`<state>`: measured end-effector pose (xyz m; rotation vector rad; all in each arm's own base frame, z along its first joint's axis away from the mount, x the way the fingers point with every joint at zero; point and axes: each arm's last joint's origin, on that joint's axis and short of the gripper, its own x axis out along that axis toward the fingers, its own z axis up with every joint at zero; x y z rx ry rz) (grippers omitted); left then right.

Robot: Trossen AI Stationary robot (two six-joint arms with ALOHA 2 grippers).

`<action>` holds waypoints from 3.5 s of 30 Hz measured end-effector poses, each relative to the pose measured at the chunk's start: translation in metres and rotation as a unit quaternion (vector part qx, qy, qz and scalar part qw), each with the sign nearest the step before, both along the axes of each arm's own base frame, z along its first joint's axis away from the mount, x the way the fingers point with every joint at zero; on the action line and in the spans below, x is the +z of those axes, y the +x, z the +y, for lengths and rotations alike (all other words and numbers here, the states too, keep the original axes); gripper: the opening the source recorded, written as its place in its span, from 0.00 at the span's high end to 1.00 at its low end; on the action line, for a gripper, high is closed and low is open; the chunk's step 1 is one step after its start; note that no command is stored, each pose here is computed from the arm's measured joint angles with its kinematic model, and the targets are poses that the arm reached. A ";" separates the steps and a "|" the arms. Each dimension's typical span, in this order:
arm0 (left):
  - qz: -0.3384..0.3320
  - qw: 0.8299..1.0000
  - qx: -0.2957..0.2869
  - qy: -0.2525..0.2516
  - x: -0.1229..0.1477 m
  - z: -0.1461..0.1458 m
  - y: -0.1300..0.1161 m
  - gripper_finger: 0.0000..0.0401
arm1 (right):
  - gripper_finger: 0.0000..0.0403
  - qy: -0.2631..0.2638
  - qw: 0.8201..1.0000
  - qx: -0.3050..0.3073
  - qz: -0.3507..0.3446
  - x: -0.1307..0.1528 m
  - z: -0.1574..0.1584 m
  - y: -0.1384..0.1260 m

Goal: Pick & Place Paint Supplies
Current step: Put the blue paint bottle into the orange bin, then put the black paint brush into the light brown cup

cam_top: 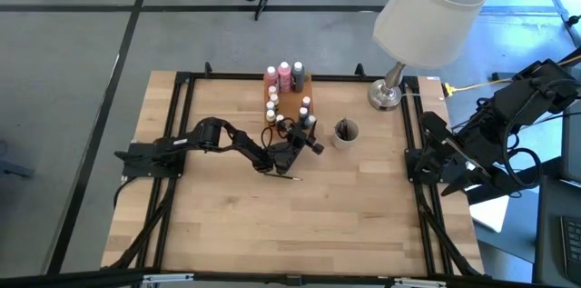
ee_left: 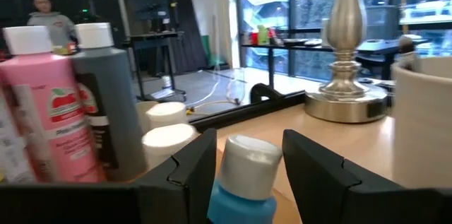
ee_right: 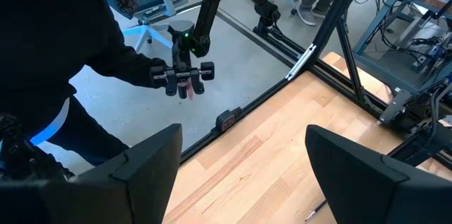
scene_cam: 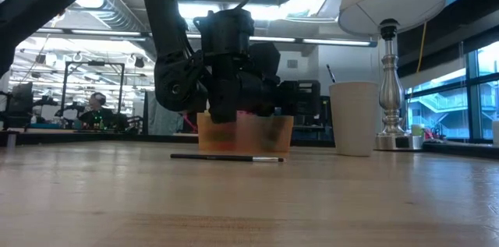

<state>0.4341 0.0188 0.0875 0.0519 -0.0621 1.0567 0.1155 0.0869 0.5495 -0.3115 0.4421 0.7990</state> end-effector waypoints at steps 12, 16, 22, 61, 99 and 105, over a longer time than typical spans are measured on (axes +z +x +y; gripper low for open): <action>0.002 1.000 0.011 0.000 0.000 -0.001 -0.001 0.61 | 0.24 -0.004 1.000 0.002 0.000 0.000 0.000 0.000; 0.006 1.000 0.019 0.000 0.000 -0.001 -0.001 0.60 | 0.24 -0.004 1.000 0.002 0.000 -0.001 0.000 0.000; 0.005 1.000 0.016 0.001 0.000 -0.001 -0.001 0.60 | 0.24 -0.004 1.000 0.002 0.000 -0.001 0.000 0.000; -0.036 0.999 0.008 0.022 0.067 -0.074 -0.014 0.62 | 0.24 -0.010 0.999 -0.012 0.043 -0.006 0.001 -0.003; 0.047 0.997 -0.051 -0.016 0.321 -0.140 -0.215 1.00 | 1.00 -0.096 0.853 -0.481 0.176 -0.071 -0.066 0.153; 0.003 0.998 -0.039 -0.043 0.319 -0.128 -0.220 1.00 | 1.00 -0.047 0.849 -0.476 0.225 -0.077 -0.146 0.147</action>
